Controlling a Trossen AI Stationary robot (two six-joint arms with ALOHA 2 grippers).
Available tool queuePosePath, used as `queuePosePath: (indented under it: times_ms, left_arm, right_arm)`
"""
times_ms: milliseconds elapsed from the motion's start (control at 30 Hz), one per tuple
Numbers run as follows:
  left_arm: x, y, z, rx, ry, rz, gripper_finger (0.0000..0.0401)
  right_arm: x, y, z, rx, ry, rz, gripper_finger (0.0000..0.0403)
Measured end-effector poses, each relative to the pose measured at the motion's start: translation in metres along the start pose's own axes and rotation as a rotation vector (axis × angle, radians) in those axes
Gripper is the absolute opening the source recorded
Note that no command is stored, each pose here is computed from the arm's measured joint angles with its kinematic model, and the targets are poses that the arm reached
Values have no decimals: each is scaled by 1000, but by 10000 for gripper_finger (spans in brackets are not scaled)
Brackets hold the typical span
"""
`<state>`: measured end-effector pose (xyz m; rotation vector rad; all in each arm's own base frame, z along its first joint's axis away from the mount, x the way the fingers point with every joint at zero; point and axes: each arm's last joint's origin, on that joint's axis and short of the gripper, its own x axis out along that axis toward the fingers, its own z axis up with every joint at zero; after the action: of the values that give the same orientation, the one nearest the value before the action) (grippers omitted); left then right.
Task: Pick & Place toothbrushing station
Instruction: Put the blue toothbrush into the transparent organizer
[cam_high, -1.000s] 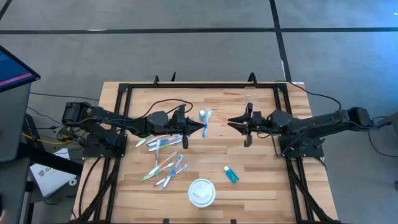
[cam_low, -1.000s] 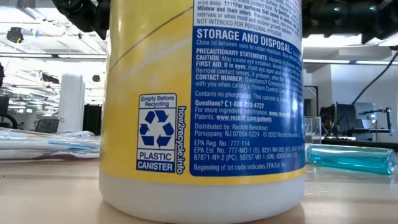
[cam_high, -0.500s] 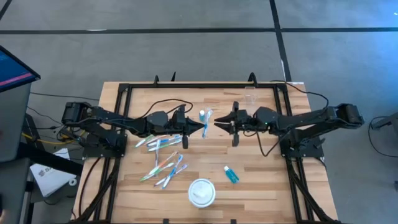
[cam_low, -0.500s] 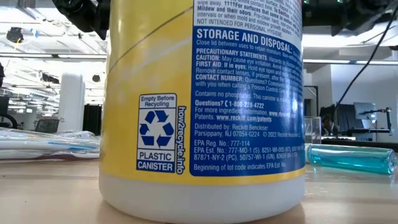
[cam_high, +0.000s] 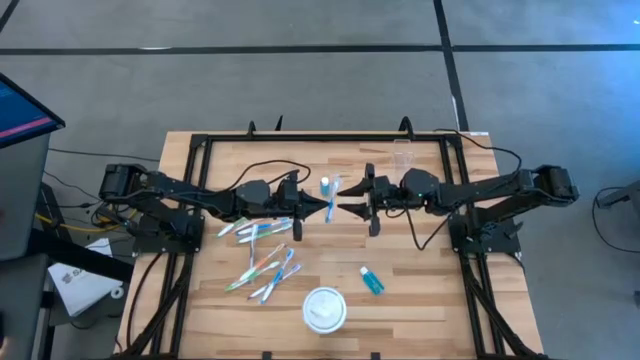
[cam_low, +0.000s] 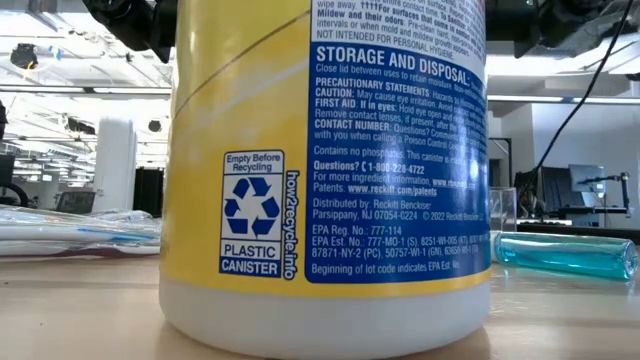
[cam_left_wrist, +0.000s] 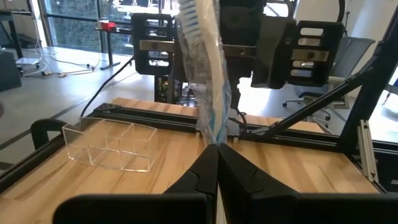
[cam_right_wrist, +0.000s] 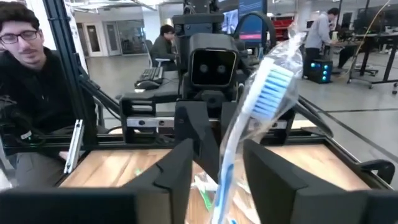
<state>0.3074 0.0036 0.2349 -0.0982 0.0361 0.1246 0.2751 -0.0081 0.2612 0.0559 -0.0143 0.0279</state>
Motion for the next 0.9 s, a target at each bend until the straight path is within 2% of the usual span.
queuePosePath:
  times_ms: [167, 333, 667, 900]
  left_arm:
    - [0, 0, 0, 0, -1, 1, 0]
    - [0, 0, 0, 23, -2, 2, 0]
    - [0, 0, 0, 26, -3, 3, 0]
    - [0, -1, 0, 26, 2, 0, 0]
  right_arm:
    - [2, 0, 2, 20, -37, 2, 190]
    - [10, -4, -9, 23, 3, -19, 207]
    - [31, -7, -9, 50, -29, -18, 196]
    - [35, -7, -5, 47, -33, -18, 163]
